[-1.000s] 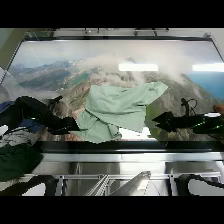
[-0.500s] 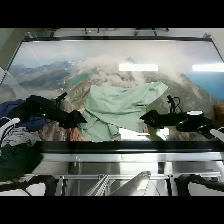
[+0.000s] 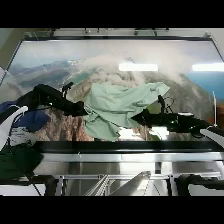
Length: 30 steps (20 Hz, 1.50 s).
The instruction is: Fold the shirts.
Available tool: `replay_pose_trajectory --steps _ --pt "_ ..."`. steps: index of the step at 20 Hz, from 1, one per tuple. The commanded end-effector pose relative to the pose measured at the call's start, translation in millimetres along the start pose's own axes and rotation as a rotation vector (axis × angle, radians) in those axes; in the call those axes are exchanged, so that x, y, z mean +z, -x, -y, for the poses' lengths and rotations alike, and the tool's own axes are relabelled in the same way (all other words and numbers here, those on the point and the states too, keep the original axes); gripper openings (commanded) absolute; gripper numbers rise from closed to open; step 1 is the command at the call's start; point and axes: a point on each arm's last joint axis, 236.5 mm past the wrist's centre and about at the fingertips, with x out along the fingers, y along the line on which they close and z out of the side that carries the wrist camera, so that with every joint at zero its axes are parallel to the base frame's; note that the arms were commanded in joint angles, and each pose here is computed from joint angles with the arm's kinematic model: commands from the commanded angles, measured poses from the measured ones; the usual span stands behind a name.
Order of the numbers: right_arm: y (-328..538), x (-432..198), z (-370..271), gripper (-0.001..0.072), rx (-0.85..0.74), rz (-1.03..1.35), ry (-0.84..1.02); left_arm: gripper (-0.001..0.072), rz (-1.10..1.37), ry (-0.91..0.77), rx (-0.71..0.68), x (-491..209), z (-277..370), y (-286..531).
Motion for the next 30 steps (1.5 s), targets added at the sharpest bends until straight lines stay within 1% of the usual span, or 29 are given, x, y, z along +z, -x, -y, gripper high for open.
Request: replay_pose_trajectory --steps 1,3,4,5,6,7,8,9,10,12,13,14,16,19,21,23,25,26,27,28,29,30 --pt "66 30 -144 0.0017 0.547 0.172 0.19 0.0026 0.008 -0.104 -0.083 0 49 49" --pt "167 36 -236 0.0017 0.844 0.349 0.404 0.0026 0.118 -0.251 -0.141 -1 103 120" --pt "217 24 -276 0.0018 0.931 0.433 0.557 0.0027 0.203 -0.355 -0.166 -6 135 158" --pt "257 4 -310 0.0017 0.972 0.509 0.708 0.0027 0.308 -0.466 -0.172 -16 167 199" --pt "293 -24 -344 0.0018 0.975 0.597 0.878 0.0027 0.452 -0.561 -0.148 -28 199 244" --pt "316 -47 -372 0.0018 0.933 0.676 1.003 0.0028 0.604 -0.642 -0.103 -42 226 286" --pt "331 -65 -395 0.0018 0.854 0.764 1.096 0.0029 0.762 -0.715 -0.053 -61 252 328" --pt "339 -80 -414 0.0017 0.731 0.863 1.182 0.003 0.886 -0.778 -0.006 -85 273 360" --pt "339 -88 -427 0.0017 0.563 0.961 1.264 0.003 0.981 -0.824 0.04 -109 290 384" --pt "340 -78 -432 0.0016 0.196 1.113 1.324 0.0029 1.066 -0.879 0.12 -144 307 406" --pt "343 -71 -430 0.0016 0.066 1.149 1.327 0.003 1.082 -0.88 0.144 -150 309 409" --pt "345 -64 -426 0.0016 0.022 1.153 1.312 0.003 1.088 -0.867 0.154 -149 305 411" --pt "346 -35 -403 0.0016 -0.004 1.097 1.229 0.003 1.028 -0.778 0.128 -124 279 398" --pt "337 33 -339 0.0017 0.04 0.957 0.992 0.003 0.819 -0.563 0.006 -67 213 338" --pt "298 89 -269 0.0017 0.036 0.826 0.793 0.003 0.698 -0.377 -0.058 -25 155 280" --pt "235 141 -184 0.0017 -0.07 0.696 0.613 0.003 0.62 -0.24 -0.067 7 96 224" --pt "175 180 -103 0.0017 -0.174 0.601 0.474 0.0034 0.535 -0.092 -0.067 27 42 167" --pt "153 194 -68 0.0019 -0.203 0.566 0.401 0.0095 0.484 -0.029 -0.069 30 21 142" --pt "132 203 -39 0.0103 -0.206 0.517 0.335 0.0324 0.43 0.03 -0.073 32 2 117" --pt "118 210 -22 0.026 -0.183 0.478 0.288 0.0391 0.382 0.074 -0.079 32 -13 99" --pt "108 214 -13 0.0284 -0.148 0.439 0.256 0.0446 0.347 0.115 -0.087 34 -28 87" --pt "104 215 -12 0.0299 -0.117 0.41 0.245 0.058 0.321 0.141 -0.102 36 -37 82"
